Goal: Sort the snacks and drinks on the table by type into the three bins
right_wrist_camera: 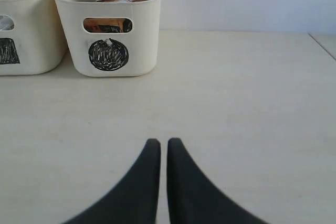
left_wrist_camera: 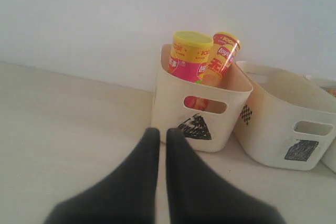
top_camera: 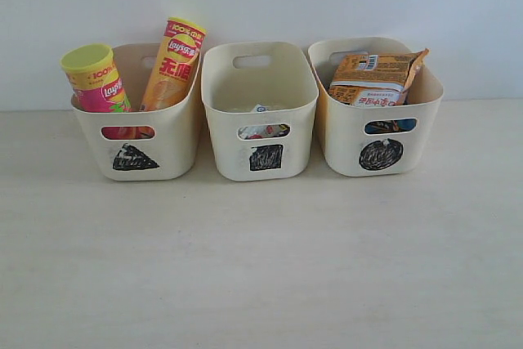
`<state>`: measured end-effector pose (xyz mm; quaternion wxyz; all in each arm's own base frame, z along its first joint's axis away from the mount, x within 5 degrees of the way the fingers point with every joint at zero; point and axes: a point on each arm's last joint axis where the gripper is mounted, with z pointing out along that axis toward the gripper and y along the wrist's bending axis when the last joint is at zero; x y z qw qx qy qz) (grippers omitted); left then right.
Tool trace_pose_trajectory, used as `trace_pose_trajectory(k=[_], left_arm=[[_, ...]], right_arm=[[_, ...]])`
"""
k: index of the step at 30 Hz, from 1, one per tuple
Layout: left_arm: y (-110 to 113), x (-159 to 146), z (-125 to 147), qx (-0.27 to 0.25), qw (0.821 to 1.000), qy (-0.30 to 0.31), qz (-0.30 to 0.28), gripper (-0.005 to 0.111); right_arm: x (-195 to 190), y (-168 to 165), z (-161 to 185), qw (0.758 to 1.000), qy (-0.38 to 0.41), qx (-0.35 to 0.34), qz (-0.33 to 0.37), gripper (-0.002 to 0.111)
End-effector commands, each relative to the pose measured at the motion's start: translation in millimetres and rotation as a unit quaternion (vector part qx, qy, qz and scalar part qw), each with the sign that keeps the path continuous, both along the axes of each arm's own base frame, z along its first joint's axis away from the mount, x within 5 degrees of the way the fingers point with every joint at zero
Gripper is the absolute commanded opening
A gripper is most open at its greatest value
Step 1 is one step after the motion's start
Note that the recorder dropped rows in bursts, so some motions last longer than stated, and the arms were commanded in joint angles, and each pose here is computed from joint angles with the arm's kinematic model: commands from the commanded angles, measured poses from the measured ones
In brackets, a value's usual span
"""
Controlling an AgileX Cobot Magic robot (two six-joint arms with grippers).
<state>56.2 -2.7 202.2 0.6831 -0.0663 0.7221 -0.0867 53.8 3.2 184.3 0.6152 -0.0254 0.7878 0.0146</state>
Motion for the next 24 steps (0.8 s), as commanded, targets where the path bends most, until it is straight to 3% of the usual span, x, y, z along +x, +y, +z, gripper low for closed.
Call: trace_pose_trajectory(k=[1, 5, 13, 18, 24], left_arm=[[0.0, 0.0, -2.3, 0.017, 1.0, 0.003, -0.001, 0.004], [-0.3, -0.1, -4.1, 0.052, 0.999, 0.011, -0.005, 0.004], [-0.8, -0.4, -7.1, 0.053, 0.998, 0.028, -0.008, 0.004], [-2.1, -1.8, -15.4, 0.054, 0.996, 0.074, -0.018, 0.004], [-2.1, -1.8, -15.4, 0.054, 0.996, 0.074, -0.018, 0.004]], right_arm=[[-0.1, -0.1, -0.7, 1.0, -0.002, 0.0, -0.001, 0.002], [-0.1, -0.1, -0.7, 1.0, -0.002, 0.0, -0.001, 0.002], [-0.1, -0.1, -0.7, 1.0, -0.002, 0.0, -0.001, 0.002], [-0.1, -0.1, -0.7, 1.0, -0.002, 0.0, -0.001, 0.002], [-0.1, -0.1, -0.7, 1.0, -0.002, 0.0, -0.001, 0.002]])
